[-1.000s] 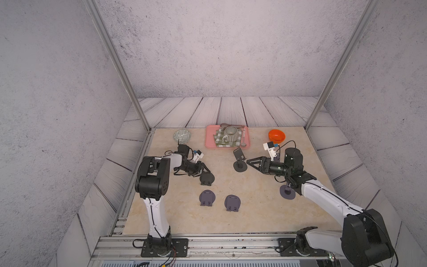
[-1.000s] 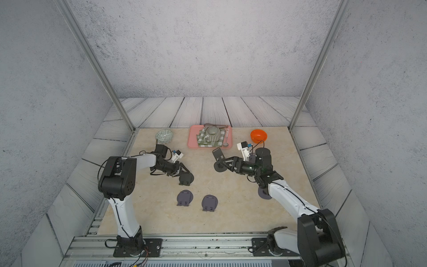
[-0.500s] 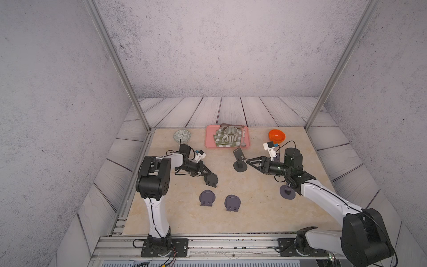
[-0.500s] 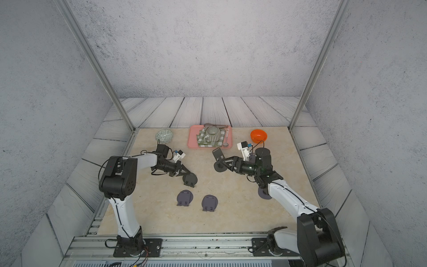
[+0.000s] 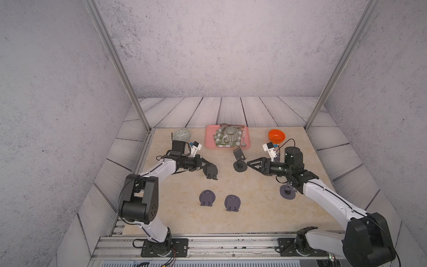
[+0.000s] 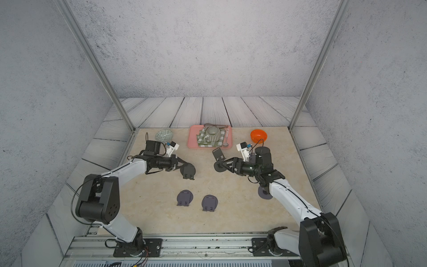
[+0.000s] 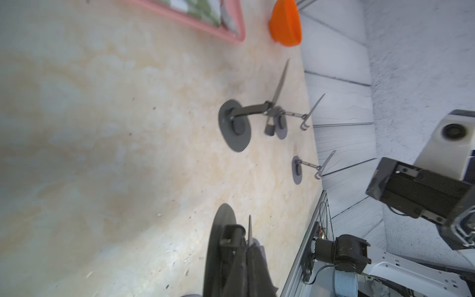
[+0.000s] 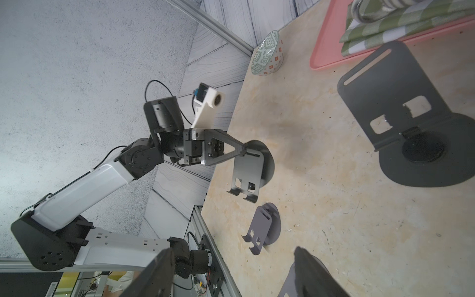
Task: Open the phone stand
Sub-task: Pick up the phone stand at the center of the board, then open the phone stand.
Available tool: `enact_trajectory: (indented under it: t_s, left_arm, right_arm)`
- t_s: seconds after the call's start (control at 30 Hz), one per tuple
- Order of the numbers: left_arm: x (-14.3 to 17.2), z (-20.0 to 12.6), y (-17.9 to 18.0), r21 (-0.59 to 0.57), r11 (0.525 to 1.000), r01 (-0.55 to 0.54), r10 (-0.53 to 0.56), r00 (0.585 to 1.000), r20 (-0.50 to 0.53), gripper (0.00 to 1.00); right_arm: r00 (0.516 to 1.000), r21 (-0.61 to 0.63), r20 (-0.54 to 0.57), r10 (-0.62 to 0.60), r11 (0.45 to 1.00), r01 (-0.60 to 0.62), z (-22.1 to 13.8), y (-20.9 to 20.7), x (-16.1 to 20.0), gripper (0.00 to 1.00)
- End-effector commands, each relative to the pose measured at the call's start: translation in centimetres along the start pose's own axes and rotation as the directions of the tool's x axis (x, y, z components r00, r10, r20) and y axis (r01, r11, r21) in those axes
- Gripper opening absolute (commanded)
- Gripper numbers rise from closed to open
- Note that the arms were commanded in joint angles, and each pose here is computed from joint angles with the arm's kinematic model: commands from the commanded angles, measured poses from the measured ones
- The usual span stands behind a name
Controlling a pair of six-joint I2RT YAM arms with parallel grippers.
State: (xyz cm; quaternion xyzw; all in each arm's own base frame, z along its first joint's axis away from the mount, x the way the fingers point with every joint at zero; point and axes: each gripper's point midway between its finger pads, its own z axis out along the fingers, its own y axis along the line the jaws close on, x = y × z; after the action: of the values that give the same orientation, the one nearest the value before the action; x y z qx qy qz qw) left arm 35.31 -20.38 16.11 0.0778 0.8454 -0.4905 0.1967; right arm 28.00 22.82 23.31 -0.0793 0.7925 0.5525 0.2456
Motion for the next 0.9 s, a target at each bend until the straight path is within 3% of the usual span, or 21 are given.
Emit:
enact_trajectory:
  t_s: [0.0,0.17,0.37,0.5,0.87]
  left_arm:
    - [-1.1,-1.4,-3.7,0.090,0.996,-0.016,0.010,0.997,0.072,0.00]
    - [-1.5,-4.7,-9.6,0.255,0.966,-0.045,-0.002,0.984,0.181,0.00]
    - [0.5,-8.1,-14.7,0.336,0.939,-0.075,-0.002,0.975,0.222,0.00]
    - [2.6,-9.3,-16.6,0.352,0.932,-0.084,0.000,0.973,0.232,0.00]
    - [4.6,-10.9,-18.7,0.366,0.922,-0.126,0.035,0.969,0.246,0.00]
  right_arm:
    - [0.997,-0.042,-0.057,-0.051,0.998,0.049,-0.3,2.4,1.2,0.74]
    - [0.990,-0.080,-0.086,-0.108,0.992,0.102,0.9,5.8,2.3,0.72]
    - [0.984,-0.142,-0.086,-0.157,0.979,0.144,1.9,9.1,2.9,0.63]
    - [0.957,-0.146,-0.169,-0.237,0.966,0.214,3.8,10.8,5.1,0.62]
    - [0.948,-0.236,-0.182,-0.262,0.947,0.217,5.6,13.0,6.6,0.53]
